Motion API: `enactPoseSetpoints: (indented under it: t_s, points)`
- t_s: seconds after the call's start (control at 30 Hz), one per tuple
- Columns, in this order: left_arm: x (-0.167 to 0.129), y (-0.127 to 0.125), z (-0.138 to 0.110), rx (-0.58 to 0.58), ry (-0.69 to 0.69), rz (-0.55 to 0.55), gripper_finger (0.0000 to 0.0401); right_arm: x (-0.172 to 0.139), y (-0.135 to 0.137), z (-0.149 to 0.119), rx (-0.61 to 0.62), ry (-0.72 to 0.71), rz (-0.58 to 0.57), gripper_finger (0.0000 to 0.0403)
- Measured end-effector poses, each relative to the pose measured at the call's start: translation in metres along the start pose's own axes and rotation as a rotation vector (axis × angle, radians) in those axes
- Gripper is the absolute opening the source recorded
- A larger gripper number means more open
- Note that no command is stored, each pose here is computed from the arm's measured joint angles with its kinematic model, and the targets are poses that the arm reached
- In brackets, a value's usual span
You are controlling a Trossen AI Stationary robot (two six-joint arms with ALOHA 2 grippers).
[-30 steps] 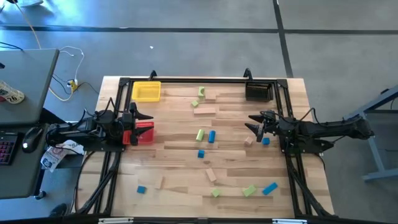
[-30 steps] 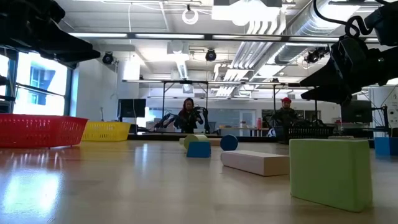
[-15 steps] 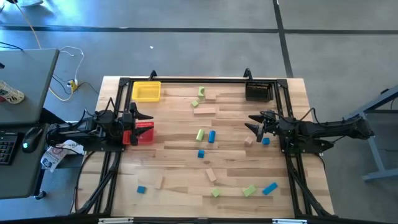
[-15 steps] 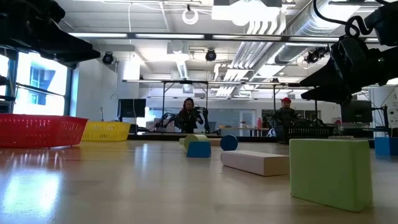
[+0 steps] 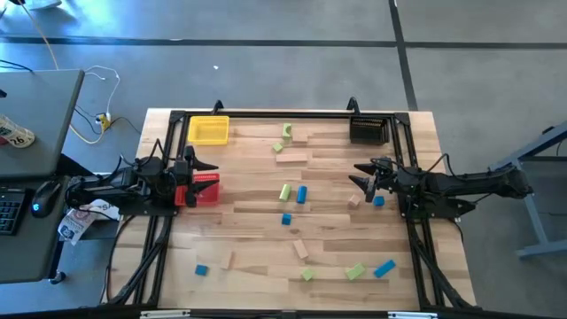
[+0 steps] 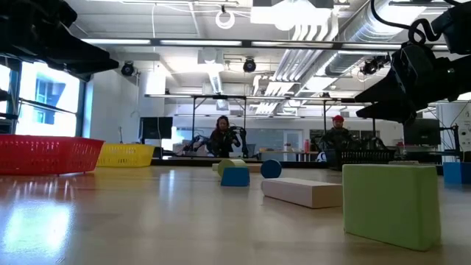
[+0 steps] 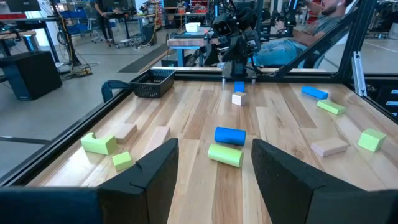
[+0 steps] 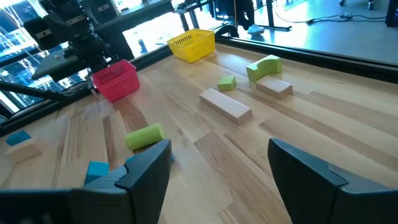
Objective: Sort & place blocks by color
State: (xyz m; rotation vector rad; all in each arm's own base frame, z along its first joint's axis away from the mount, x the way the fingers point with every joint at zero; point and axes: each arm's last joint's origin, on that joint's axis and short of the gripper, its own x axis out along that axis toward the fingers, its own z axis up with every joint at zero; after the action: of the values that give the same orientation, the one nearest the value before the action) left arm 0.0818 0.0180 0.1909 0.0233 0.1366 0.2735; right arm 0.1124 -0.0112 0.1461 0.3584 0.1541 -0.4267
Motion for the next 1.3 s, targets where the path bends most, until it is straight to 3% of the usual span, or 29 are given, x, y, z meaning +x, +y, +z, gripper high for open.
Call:
enactPoseSetpoints:
  t_s: [1.0, 1.3]
  points:
    - [0.0, 0.0, 0.0, -0.001, 0.0, 0.0, 0.019, 0.0, 0.0, 0.0, 0.0, 0.0, 0.0, 0.0254]
    - [0.0, 0.0, 0.0007, -0.213, -0.008, -0.001, 0.019, 0.0, 0.0006, 0.0013, 0.014, -0.013, 0.006, 0.0254]
